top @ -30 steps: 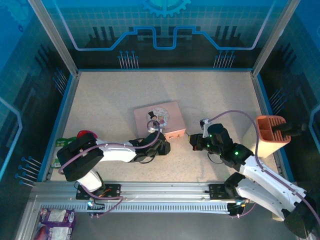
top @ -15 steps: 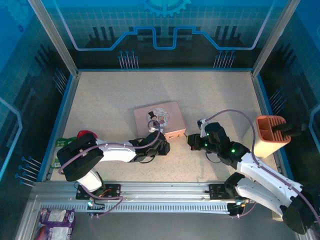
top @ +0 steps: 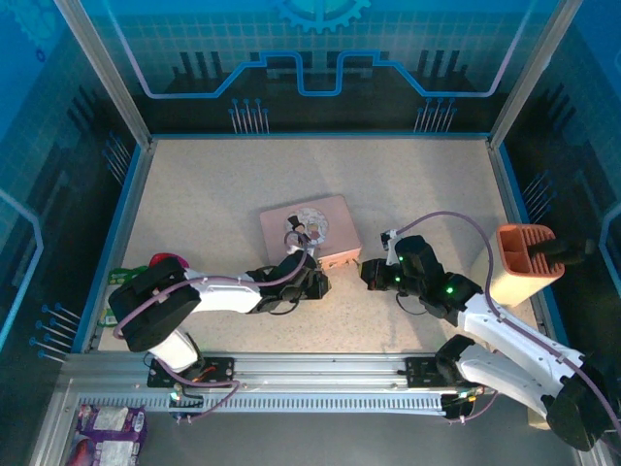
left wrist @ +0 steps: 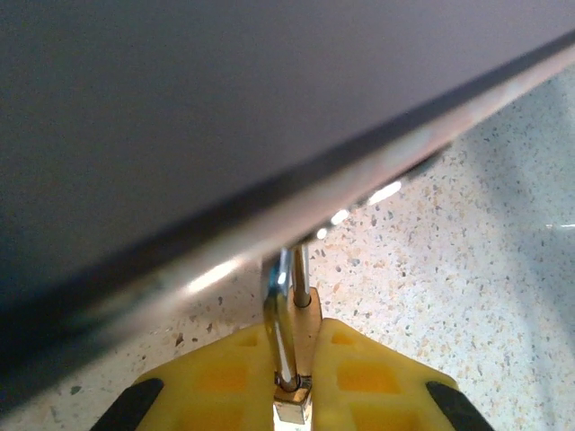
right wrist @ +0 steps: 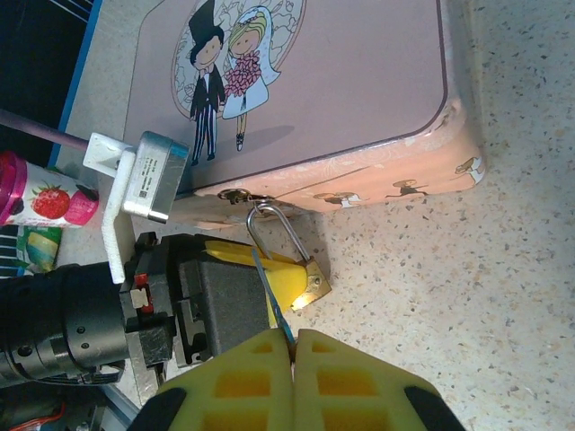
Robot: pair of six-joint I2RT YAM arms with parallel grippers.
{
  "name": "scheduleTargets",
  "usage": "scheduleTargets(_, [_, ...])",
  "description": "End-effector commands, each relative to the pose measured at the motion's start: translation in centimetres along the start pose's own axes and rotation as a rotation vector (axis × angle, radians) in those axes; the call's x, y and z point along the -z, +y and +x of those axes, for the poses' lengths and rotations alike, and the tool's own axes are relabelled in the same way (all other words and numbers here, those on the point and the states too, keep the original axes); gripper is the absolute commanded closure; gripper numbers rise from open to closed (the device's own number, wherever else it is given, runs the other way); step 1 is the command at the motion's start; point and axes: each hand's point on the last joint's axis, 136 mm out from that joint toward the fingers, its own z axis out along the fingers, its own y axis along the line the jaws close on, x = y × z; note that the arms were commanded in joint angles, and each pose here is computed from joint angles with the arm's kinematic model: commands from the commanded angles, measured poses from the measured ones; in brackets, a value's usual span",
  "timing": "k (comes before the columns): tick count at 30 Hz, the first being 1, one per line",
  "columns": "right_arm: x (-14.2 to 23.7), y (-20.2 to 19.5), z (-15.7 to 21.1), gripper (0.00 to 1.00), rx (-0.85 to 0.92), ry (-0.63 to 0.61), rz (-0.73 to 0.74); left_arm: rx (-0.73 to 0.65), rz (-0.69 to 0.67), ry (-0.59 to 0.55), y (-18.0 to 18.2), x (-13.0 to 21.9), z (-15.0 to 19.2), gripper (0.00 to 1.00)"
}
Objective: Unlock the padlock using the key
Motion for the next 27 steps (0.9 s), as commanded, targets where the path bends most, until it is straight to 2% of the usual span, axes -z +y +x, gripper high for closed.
scheduleTargets(1, [0.0,1.2,-0.6,1.0,-0.032,-0.013,-0.047,0.01,0.1,-0.046,-1.8,1.0,-1.7,0.91])
scheduleTargets(13, [-1.6,1.4,1.6,1.0,-0.118,-0.008,-0.115,0.17,0.254,-0.003,-3.6,1.6,-3.0,0.93])
scheduleTargets(27, [-3.5,1.6,5.0,1.0,-0.301,0.078,-0.216,0.206,0.298,-0.07,-3.8,2.8,-5.0,0.95])
